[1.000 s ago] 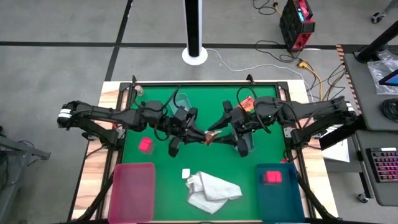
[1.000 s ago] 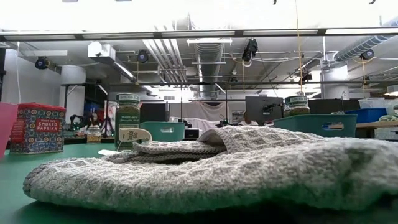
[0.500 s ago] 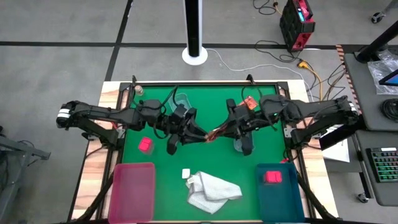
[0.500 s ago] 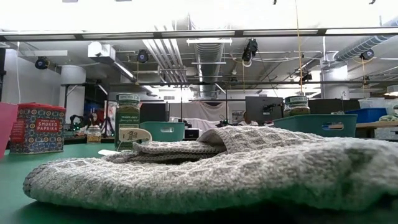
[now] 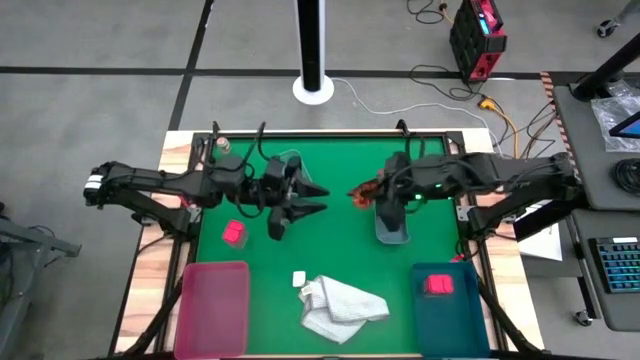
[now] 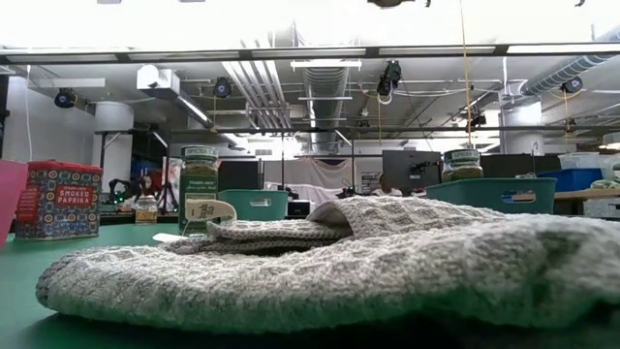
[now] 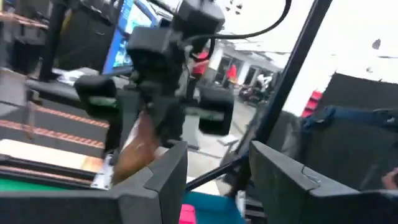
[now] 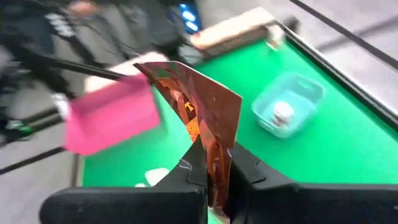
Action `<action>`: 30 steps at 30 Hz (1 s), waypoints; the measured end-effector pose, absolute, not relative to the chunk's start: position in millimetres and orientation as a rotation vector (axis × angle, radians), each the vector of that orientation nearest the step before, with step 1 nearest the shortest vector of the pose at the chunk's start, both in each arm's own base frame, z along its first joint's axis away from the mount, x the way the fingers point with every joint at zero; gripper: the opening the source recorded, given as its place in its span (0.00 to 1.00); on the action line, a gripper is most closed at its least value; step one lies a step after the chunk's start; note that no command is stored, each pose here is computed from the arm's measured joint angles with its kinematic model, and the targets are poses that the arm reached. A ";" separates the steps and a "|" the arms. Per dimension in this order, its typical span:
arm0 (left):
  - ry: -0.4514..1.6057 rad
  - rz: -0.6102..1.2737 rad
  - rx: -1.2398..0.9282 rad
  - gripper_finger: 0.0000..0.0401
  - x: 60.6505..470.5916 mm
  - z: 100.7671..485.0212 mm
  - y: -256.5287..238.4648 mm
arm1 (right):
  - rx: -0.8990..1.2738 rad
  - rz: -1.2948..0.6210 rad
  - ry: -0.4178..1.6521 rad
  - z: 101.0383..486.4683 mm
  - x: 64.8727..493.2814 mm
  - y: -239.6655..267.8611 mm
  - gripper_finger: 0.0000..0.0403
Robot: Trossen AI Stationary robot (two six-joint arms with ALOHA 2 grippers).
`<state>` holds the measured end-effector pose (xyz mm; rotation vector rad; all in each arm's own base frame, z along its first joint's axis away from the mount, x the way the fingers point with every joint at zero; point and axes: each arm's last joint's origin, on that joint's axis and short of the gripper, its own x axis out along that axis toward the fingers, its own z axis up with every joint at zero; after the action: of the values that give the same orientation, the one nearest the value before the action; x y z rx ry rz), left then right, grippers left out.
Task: Sort spices by type
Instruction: Put the bottom orange spice pack into the pink bin
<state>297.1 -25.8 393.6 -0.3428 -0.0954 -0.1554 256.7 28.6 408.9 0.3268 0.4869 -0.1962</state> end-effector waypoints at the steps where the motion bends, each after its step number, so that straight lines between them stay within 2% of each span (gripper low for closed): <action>1: -0.101 -0.132 -0.327 0.39 299.5 393.0 -26.4 | 0.326 -0.213 0.496 406.6 258.8 28.5 0.03; 6: -0.058 -0.033 -0.324 0.41 314.6 377.3 -25.6 | 0.332 -0.248 0.453 403.5 272.9 29.6 0.03; 11: -0.079 0.030 -0.348 0.48 322.5 372.0 -25.1 | 0.319 -0.254 0.410 406.3 276.3 29.4 0.03; 17: -0.083 0.137 -0.264 0.56 327.3 367.2 -22.4 | 0.314 -0.252 0.410 406.4 276.3 29.4 0.03; 23: -0.087 0.304 -0.164 0.58 326.0 367.1 -19.9 | 0.313 -0.241 0.398 408.0 276.7 29.8 0.03; 26: -0.087 0.297 -0.147 0.58 326.0 367.4 -20.3 | 0.304 -0.240 0.403 407.7 276.6 29.7 0.03; 30: -0.081 0.195 -0.144 0.58 327.0 367.4 -22.0 | 0.297 -0.239 0.405 407.5 276.5 29.7 0.03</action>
<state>327.0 -22.0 367.4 -0.1442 -0.0811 0.1949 276.5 29.7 407.5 0.2968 0.4049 -0.2385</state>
